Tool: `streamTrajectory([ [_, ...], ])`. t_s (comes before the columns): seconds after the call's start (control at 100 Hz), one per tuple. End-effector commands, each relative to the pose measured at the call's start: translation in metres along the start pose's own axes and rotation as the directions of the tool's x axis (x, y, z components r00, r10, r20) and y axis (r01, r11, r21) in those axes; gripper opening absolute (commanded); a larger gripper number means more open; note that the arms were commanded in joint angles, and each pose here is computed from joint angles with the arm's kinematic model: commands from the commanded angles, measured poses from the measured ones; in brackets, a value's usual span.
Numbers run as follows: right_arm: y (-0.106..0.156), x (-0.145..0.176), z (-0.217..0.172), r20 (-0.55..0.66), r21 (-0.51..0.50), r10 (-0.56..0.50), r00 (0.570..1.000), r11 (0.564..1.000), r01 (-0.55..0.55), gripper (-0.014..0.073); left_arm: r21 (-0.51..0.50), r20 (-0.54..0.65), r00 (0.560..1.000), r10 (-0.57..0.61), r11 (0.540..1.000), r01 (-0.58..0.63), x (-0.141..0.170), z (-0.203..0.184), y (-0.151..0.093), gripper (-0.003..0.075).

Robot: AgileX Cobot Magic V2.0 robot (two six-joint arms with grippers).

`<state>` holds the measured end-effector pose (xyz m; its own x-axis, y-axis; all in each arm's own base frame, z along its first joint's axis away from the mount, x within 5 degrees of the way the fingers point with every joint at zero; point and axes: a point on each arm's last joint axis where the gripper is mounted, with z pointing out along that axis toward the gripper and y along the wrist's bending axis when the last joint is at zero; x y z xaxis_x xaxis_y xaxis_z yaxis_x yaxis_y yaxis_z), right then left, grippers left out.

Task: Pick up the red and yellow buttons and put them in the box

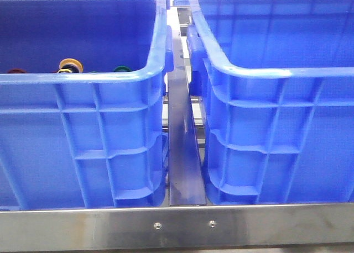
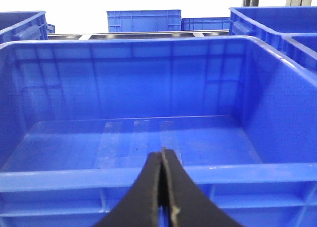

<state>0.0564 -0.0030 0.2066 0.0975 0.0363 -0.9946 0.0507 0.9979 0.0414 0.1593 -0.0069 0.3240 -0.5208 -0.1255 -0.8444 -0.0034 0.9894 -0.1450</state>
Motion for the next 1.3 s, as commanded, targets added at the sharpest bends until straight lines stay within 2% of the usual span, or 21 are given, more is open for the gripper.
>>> streamTrajectory([
  [0.0,0.001,-0.007,-0.002,0.093,-0.011,-0.009,0.996,1.0,0.01,-0.0069,0.015,0.005,1.0,-0.027,1.0,0.027,-0.026,0.009,-0.004,0.0531],
  [0.14,0.001,-0.007,-0.002,0.093,-0.011,-0.009,0.996,1.0,0.01,-0.0069,0.019,-0.149,0.989,-0.024,0.999,0.027,-0.044,0.037,-0.009,0.0531],
  [0.37,0.001,-0.007,-0.002,0.093,-0.011,-0.009,0.996,1.0,0.01,-0.0069,0.055,-0.287,0.958,0.01,0.998,0.006,-0.07,0.084,-0.024,0.0531],
  [0.63,0.001,-0.007,-0.002,0.093,-0.011,-0.009,0.996,1.0,0.01,-0.0069,0.046,-0.485,0.875,0.016,0.999,0.007,-0.076,0.142,-0.027,0.0525],
  [0.85,0.001,-0.007,-0.002,0.093,-0.011,-0.009,0.996,1.0,0.01,-0.0069,0.038,-0.534,0.846,0.013,0.999,0.009,-0.076,0.178,-0.027,0.0525],
  [1.07,0.001,-0.007,-0.002,0.093,-0.011,-0.009,0.996,1.0,0.01,-0.0069,0.03,-0.563,0.826,0.014,1.0,0.003,-0.072,0.199,-0.025,0.0515],
  [1.21,0.001,-0.007,-0.002,0.093,-0.011,-0.009,0.996,1.0,0.01,-0.0069,0.028,-0.577,0.817,0.013,1.0,0.004,-0.069,0.203,-0.025,0.0459],
  [1.29,0.001,-0.007,-0.002,0.093,-0.011,-0.009,0.996,1.0,0.01,-0.0069,0.028,-0.571,0.821,0.013,1.0,0.004,-0.069,0.204,-0.025,0.0381],
])
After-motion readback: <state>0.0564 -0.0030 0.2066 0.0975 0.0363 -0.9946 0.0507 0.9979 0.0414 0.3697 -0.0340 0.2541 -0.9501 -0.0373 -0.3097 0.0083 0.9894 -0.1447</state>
